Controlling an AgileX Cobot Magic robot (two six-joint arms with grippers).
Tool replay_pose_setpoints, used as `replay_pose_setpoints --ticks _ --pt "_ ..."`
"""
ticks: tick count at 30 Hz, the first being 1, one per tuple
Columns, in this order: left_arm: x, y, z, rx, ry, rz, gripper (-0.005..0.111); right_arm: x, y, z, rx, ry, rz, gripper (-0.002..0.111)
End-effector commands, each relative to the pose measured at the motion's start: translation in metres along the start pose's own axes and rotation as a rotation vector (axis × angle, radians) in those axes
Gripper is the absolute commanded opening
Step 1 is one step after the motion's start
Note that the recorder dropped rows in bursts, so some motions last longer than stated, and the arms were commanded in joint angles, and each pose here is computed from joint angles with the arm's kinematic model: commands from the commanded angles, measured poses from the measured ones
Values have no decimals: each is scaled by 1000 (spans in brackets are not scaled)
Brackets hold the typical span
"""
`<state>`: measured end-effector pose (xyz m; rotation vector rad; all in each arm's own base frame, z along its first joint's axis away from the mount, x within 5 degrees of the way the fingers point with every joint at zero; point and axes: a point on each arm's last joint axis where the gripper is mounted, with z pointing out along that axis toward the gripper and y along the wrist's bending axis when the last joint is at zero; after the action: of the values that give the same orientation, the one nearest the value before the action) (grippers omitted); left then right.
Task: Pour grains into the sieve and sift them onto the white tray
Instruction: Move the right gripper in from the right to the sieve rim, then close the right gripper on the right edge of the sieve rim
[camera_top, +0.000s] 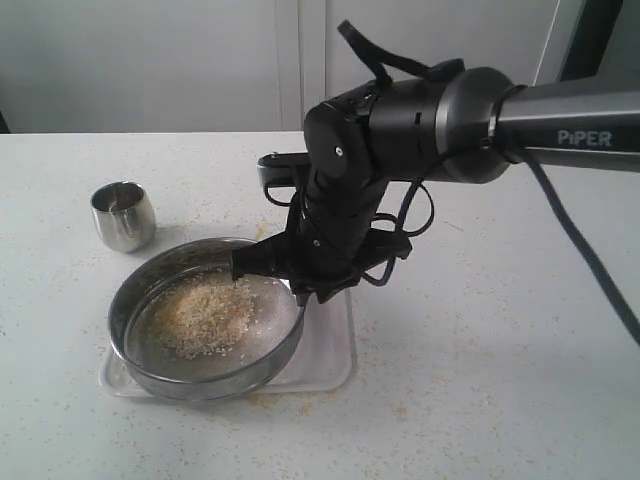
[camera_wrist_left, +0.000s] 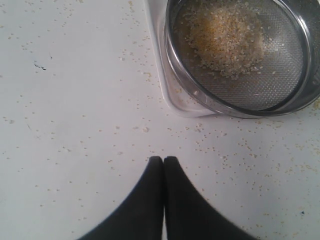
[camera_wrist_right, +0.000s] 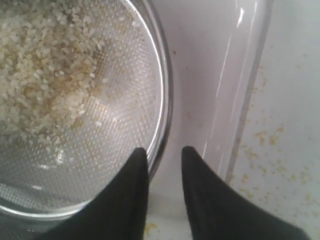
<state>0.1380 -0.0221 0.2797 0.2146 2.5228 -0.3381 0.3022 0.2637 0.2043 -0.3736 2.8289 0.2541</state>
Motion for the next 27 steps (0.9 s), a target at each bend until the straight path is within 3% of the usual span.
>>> replay_pose_setpoints --ticks 1,27 --pt "2 -1 0 11 7 -9 0 -7 5 8 -37 -57 36 34" --pt "2 -1 0 11 7 -9 0 -3 1 63 9 -14 103 32"
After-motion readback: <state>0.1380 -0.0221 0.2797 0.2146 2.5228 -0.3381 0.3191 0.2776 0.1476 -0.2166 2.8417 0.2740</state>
